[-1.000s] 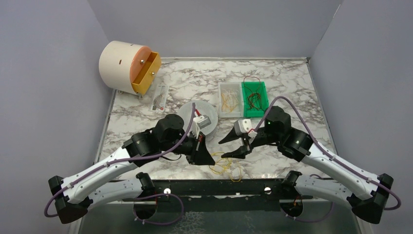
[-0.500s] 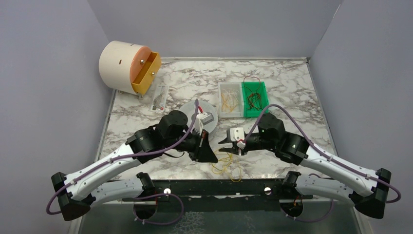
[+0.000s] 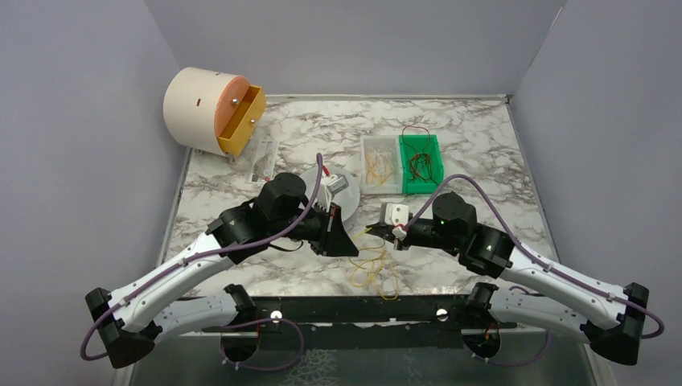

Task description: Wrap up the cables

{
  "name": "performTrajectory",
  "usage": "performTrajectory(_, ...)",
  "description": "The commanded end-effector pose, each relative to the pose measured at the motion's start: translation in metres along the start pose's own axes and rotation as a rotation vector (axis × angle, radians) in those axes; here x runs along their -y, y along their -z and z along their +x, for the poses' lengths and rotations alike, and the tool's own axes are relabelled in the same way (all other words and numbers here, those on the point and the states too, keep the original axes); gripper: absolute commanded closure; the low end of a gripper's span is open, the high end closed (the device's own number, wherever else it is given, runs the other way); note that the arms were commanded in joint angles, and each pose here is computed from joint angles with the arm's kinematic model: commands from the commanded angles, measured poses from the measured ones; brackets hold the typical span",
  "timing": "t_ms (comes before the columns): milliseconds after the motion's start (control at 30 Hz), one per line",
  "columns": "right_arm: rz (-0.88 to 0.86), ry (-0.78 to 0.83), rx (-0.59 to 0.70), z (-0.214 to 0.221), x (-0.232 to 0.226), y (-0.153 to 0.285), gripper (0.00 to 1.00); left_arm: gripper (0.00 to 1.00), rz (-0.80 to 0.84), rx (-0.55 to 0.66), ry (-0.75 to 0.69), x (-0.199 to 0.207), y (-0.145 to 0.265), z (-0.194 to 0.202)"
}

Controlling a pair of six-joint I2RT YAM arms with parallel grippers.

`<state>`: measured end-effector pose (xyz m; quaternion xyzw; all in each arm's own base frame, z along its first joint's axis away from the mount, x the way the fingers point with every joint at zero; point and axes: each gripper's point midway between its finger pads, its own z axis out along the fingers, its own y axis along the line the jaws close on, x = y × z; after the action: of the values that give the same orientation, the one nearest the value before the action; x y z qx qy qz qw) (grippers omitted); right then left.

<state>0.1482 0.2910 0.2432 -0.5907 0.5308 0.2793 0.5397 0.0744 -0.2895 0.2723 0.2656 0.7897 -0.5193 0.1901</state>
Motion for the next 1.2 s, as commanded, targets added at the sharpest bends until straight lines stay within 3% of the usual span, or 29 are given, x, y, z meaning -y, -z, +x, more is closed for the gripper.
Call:
performTrajectory(0,0.139,-0.039,0.042,-0.012,0.021,0.008,0.99,0.96,0.034,0.001,-0.033,0.005,0.005,-0.005)
performTrajectory(200,0.223,-0.107,-0.018,-0.017,0.039,0.018,0.99,0.59,-0.053,0.084,-0.086,-0.009,0.007,-0.021)
performTrajectory(333,0.336,-0.175,-0.112,-0.012,0.059,0.027,0.99,0.44,-0.131,0.153,-0.125,-0.020,0.012,-0.035)
performTrajectory(567,0.569,-0.336,-0.345,0.025,0.083,0.049,0.99,0.37,-0.314,0.274,-0.187,-0.040,0.031,-0.062)
performTrajectory(800,0.800,-0.465,-0.471,0.047,0.096,0.078,0.99,0.27,-0.485,0.359,-0.256,-0.056,0.056,-0.083)
performTrajectory(1000,0.897,-0.558,-0.533,0.063,0.103,0.089,0.99,0.27,-0.586,0.374,-0.316,-0.073,0.064,-0.090)
performTrajectory(1167,0.949,-0.654,-0.505,0.076,0.115,0.094,0.99,0.25,-0.684,0.337,-0.347,-0.101,0.055,-0.089)
